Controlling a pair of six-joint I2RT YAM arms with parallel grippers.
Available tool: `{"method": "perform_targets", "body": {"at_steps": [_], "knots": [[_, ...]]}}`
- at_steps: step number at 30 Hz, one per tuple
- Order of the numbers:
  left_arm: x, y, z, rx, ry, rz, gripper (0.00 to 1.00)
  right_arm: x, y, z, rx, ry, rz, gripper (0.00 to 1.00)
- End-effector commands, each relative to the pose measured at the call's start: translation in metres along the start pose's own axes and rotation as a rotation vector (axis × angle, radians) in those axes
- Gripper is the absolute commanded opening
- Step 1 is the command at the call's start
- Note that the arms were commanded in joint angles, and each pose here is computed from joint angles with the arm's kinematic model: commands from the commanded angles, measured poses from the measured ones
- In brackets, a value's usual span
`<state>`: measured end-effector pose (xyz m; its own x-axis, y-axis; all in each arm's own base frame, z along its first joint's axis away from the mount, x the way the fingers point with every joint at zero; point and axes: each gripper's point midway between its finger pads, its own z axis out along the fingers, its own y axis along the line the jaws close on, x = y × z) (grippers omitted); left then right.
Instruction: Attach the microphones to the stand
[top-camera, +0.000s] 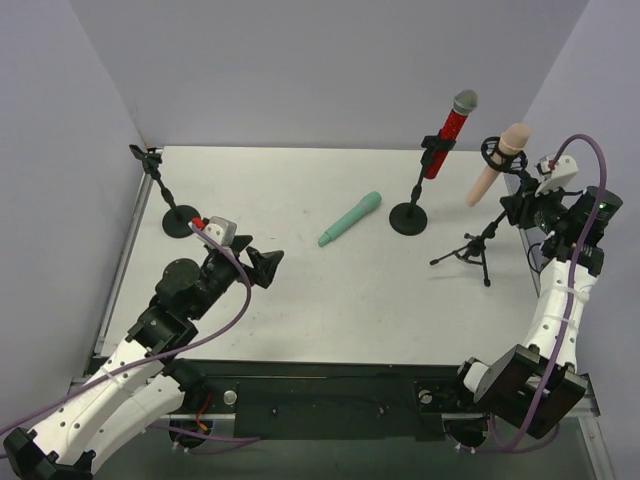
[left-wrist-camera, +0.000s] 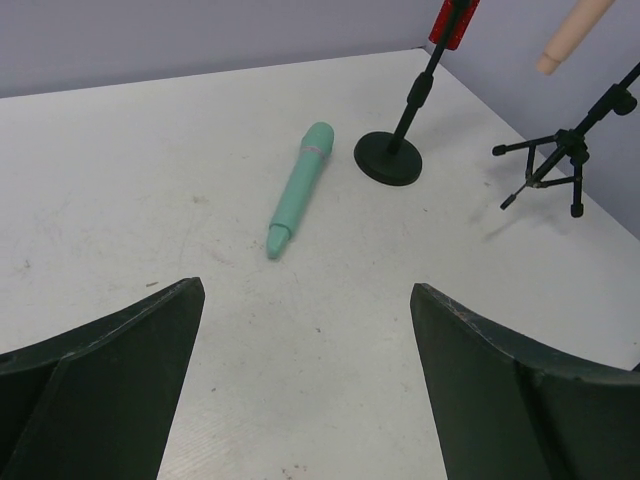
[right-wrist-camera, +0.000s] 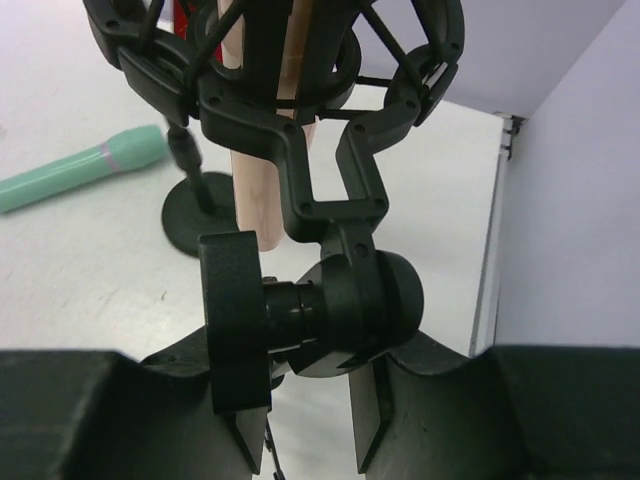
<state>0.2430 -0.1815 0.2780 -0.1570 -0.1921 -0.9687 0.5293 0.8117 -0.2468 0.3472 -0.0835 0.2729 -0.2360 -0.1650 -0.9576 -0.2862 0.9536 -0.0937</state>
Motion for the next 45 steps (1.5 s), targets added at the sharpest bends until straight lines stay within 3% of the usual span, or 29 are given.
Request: {"method": "perform_targets", "body": {"at_steps": [1,7,15,26,45], "knots": [[-0.023,-0.002,0.001,0.000,-0.052,0.018,0.96,-0.068,-0.036,0.005,0.126,-0.233,-0.085,0.00],[-0.018,-0.003,0.008,0.007,-0.036,0.025,0.96,-0.073,-0.054,0.024,0.169,-0.271,-0.143,0.00],[-0.013,0.000,0.010,-0.003,-0.021,0.039,0.96,-0.018,-0.032,0.058,0.116,-0.140,-0.264,0.00],[-0.010,0.003,0.009,-0.008,-0.020,0.059,0.96,0.030,-0.003,0.052,0.056,-0.097,-0.240,0.03],[-0.010,0.004,-0.001,-0.006,-0.036,0.048,0.96,0.038,-0.008,0.043,0.094,-0.120,-0.065,0.35]]}}
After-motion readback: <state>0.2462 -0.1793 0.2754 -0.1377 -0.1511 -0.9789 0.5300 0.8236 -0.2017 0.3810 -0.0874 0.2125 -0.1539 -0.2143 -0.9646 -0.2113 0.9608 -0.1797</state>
